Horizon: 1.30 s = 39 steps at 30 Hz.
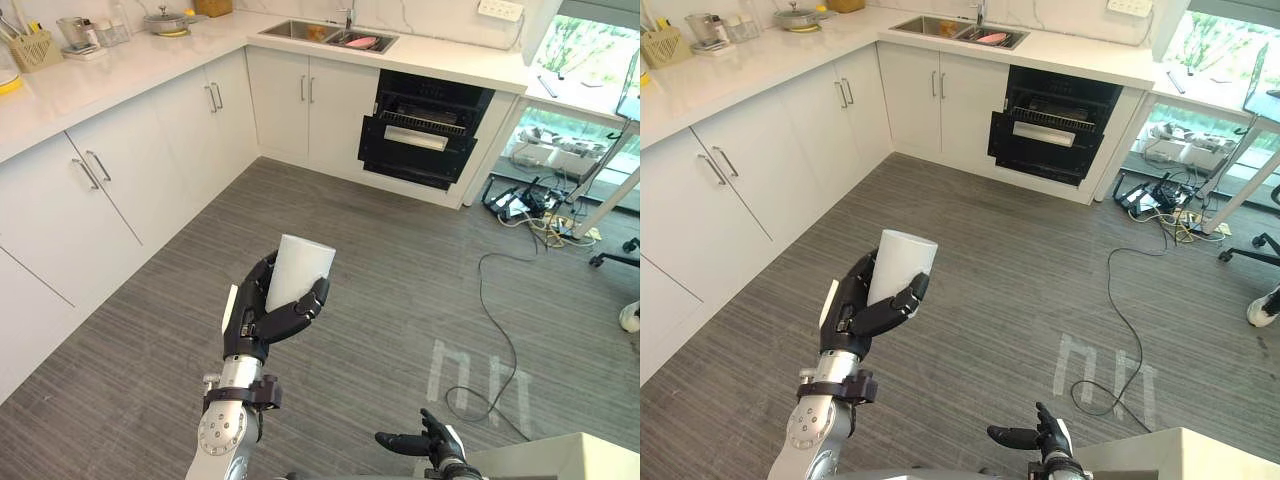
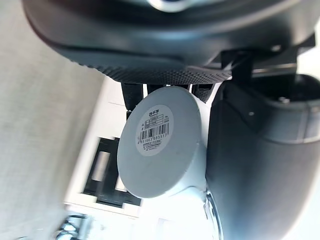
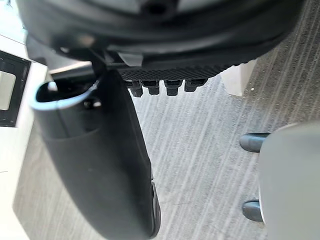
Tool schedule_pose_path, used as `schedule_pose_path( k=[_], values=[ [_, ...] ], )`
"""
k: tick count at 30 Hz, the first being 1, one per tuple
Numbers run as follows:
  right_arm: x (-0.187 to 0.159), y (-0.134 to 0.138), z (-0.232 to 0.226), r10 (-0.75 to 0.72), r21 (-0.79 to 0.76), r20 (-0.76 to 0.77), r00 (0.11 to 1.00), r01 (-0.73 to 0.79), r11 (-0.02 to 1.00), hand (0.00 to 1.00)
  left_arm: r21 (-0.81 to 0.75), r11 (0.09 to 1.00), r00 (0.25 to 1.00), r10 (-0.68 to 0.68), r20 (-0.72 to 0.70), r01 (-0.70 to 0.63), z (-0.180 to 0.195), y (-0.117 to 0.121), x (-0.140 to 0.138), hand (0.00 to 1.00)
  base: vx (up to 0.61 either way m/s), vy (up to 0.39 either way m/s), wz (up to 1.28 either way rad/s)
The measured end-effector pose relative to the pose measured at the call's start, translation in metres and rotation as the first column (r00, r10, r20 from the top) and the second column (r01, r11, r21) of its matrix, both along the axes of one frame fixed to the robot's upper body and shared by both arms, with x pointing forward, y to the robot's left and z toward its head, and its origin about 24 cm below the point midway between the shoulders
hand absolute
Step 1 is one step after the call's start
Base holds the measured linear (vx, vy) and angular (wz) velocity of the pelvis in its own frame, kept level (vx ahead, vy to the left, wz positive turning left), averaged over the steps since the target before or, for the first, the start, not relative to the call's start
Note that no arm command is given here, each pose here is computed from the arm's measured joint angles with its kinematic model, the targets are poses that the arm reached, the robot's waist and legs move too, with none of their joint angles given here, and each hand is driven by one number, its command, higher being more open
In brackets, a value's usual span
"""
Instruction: Walk over to the sink, pick up the cup, carry it to the dishwasher, place the cup inside the dishwasher, then close the dishwasher door
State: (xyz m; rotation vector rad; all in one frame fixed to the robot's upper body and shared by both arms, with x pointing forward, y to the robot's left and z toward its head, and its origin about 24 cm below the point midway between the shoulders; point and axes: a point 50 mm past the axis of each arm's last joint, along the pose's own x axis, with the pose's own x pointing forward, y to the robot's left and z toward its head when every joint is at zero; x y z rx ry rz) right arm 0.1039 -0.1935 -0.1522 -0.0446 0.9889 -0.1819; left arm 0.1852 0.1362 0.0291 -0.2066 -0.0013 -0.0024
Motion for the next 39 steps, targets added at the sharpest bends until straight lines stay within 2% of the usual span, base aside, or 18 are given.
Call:
schedule_pose_path(
  k=[9,12,14,19,22,26,33,35,37,39],
  values=[
    [0.025,-0.002,0.008,-0.003,-0.035,0.054,0.999,0.005,0.999,1.00,-0.051,0.999,1.000,0.019,-0.002,-0.019,0.002,0.000,0.003,0.00,0.01,0.027,-0.16],
    [0.031,-0.005,0.013,0.014,-0.073,0.081,0.997,-0.008,0.997,1.00,-0.067,0.998,1.000,-0.015,-0.008,0.015,0.002,-0.013,0.002,0.00,0.15,0.102,-0.06],
    [0.034,0.003,0.020,0.024,-0.066,0.138,0.990,-0.015,0.998,1.00,-0.047,0.997,0.999,-0.053,0.007,0.054,0.005,-0.025,0.001,0.00,0.24,0.103,0.21],
    [0.033,0.013,0.022,0.013,-0.037,0.165,0.986,-0.007,0.999,1.00,-0.012,0.982,0.980,-0.186,0.067,0.187,0.017,-0.052,0.001,0.00,0.34,0.002,0.66],
    [0.031,0.010,0.021,0.008,-0.053,0.151,0.988,0.000,0.999,1.00,-0.040,0.983,0.972,-0.172,0.158,0.180,0.037,-0.046,0.008,0.00,0.47,-0.124,0.85],
    [0.028,-0.002,0.021,0.020,-0.087,0.137,0.990,-0.008,0.996,1.00,-0.097,0.990,0.976,-0.086,0.201,0.107,0.048,-0.039,0.018,0.00,0.53,-0.171,0.44],
    [0.041,-0.009,0.033,0.006,-0.119,0.228,0.974,0.022,0.993,1.00,-0.163,0.984,0.951,-0.019,0.308,0.073,0.071,-0.028,0.017,0.00,0.42,-0.079,-0.01],
    [0.047,-0.010,0.030,0.014,-0.121,0.208,0.978,0.012,0.993,1.00,-0.153,0.987,0.947,0.010,0.321,0.042,0.071,-0.020,0.018,0.00,0.31,0.149,-0.24],
    [0.036,-0.016,0.022,0.011,-0.135,0.150,0.989,0.010,0.991,1.00,-0.154,0.987,0.952,0.010,0.305,0.039,0.068,-0.021,0.019,0.00,0.42,0.295,0.01],
    [0.028,-0.007,0.013,0.002,-0.104,0.090,0.996,0.007,0.995,1.00,-0.130,0.991,0.959,0.011,0.283,0.027,0.062,-0.017,0.021,0.00,0.42,0.296,0.19]
  ],
)
